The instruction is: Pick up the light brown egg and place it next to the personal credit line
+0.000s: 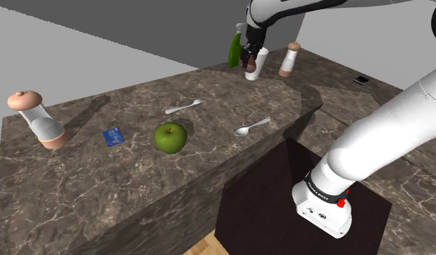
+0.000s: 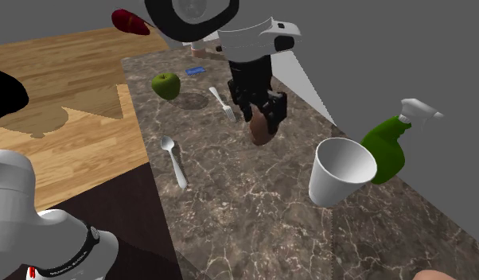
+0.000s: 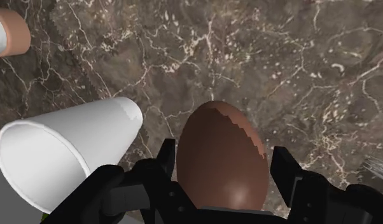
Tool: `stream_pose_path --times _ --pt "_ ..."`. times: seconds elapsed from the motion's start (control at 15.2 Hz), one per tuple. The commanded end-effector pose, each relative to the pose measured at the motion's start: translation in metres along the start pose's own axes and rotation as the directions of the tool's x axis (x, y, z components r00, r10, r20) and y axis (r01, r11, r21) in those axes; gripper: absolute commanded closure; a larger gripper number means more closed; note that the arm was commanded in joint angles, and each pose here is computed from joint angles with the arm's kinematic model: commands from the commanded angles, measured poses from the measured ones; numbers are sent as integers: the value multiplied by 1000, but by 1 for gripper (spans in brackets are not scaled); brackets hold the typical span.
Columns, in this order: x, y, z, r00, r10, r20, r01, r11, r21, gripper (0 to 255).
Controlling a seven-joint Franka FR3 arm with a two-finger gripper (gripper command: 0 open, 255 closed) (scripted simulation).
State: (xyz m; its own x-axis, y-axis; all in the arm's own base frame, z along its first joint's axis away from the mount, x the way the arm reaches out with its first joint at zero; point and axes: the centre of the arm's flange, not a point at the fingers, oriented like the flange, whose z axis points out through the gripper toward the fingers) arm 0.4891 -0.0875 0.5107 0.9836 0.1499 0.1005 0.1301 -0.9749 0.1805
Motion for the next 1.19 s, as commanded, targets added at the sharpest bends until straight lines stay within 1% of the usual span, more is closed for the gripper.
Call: stream_pose_path --times 0.0,1.12 --pt "6 -23 -3 1000 1 0 -1 1000 0 255" --pt "45 -244 -16 1000 1 0 -1 1000 0 255"
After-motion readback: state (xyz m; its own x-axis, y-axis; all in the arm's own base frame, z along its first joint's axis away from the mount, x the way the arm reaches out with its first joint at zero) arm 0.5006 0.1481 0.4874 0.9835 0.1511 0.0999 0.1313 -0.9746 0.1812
